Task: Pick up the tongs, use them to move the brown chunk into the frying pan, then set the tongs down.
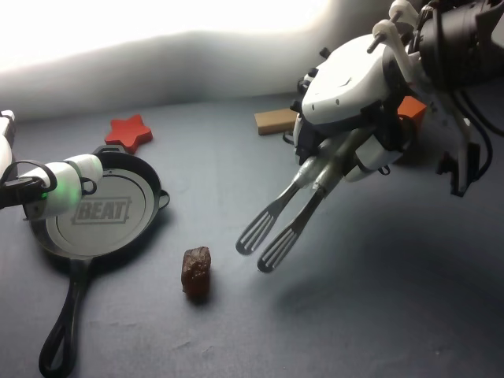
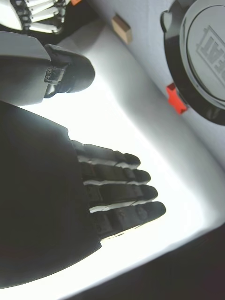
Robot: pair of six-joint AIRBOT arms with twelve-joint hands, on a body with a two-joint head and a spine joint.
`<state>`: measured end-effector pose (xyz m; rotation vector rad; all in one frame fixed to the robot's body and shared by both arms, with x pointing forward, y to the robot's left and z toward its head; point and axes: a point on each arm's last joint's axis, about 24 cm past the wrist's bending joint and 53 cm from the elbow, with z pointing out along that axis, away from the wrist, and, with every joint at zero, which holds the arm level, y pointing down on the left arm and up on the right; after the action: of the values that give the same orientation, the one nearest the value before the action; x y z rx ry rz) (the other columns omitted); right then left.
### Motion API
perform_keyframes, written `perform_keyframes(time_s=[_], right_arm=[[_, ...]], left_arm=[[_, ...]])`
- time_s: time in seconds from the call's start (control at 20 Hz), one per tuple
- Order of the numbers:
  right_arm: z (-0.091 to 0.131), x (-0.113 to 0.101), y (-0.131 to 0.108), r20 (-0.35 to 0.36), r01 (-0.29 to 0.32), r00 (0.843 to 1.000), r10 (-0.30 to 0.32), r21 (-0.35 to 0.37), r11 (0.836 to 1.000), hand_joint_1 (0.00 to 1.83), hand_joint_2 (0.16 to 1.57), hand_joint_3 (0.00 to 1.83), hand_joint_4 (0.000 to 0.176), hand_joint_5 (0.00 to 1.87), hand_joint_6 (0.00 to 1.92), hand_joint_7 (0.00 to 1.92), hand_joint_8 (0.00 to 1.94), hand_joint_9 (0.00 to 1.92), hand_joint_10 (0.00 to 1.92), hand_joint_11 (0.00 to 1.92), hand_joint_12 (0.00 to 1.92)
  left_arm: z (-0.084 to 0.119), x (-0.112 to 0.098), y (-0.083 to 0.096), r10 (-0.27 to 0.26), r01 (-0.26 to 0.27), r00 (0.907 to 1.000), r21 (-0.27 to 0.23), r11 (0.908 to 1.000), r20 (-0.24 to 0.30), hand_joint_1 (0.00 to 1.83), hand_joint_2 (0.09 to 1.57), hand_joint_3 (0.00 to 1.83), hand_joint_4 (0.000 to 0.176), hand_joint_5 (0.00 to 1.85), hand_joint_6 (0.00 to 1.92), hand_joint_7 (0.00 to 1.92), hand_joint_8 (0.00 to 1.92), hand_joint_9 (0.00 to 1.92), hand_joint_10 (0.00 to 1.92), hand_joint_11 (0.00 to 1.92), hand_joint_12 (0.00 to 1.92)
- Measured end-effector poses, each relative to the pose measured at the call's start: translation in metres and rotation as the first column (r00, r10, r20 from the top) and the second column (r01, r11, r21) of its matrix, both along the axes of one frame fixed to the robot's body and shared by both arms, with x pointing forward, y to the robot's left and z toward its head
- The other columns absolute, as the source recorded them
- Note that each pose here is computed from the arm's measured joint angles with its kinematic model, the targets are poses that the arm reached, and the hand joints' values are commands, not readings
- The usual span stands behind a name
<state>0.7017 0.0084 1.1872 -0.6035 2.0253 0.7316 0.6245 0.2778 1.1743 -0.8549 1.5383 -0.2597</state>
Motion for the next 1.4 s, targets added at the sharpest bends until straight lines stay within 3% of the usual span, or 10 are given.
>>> perform_keyframes(time_s=[0.2, 0.55, 1.15, 1.4], right_arm=[[0.0, 0.001, -0.004, -0.031, 0.066, 0.997, -0.065, 0.021, 0.998, 1.08, 1.21, 0.0, 0.0, 0.77, 0.11, 0.84, 0.01, 0.62, 0.44, 0.18, 1.43], [0.02, -0.007, 0.017, 0.014, 0.033, 0.999, -0.035, 0.086, 0.996, 1.08, 1.2, 0.0, 0.0, 0.77, 0.11, 0.85, 0.01, 0.62, 0.44, 0.18, 1.44], [0.031, -0.017, 0.011, 0.051, 0.026, 0.998, -0.032, 0.125, 0.992, 1.08, 1.2, 0.0, 0.0, 0.79, 0.1, 0.86, 0.01, 0.64, 0.42, 0.19, 1.43], [0.039, -0.019, 0.013, 0.033, 0.047, 0.998, -0.055, 0.197, 0.979, 1.09, 1.18, 0.0, 0.0, 0.8, 0.1, 0.88, 0.01, 0.66, 0.42, 0.22, 1.42]], left_arm=[[-0.002, 0.001, 0.004, 0.01, -0.01, 1.0, -0.006, 0.9999, 0.0, 0.0, 1.18, 0.0, 0.0, 0.07, 0.01, 0.1, 0.01, 0.08, 0.01, 0.0, 0.23], [-0.003, 0.0, 0.006, 0.015, -0.015, 0.9999, -0.003, 0.9999, -0.001, 0.0, 1.18, 0.0, 0.0, 0.04, 0.0, 0.06, 0.0, 0.05, 0.0, 0.0, 0.15], [0.001, 0.0, 0.008, 0.028, -0.028, 0.9996, -0.007, 0.9996, 0.011, 0.0, 1.19, 0.0, 0.0, 0.07, 0.01, 0.08, 0.0, 0.06, 0.0, 0.0, 0.17], [0.001, 0.0, 0.008, 0.03, -0.03, 0.9995, -0.007, 0.9995, 0.01, 0.0, 1.19, 0.0, 0.0, 0.08, 0.0, 0.09, 0.0, 0.07, 0.0, 0.0, 0.18]])
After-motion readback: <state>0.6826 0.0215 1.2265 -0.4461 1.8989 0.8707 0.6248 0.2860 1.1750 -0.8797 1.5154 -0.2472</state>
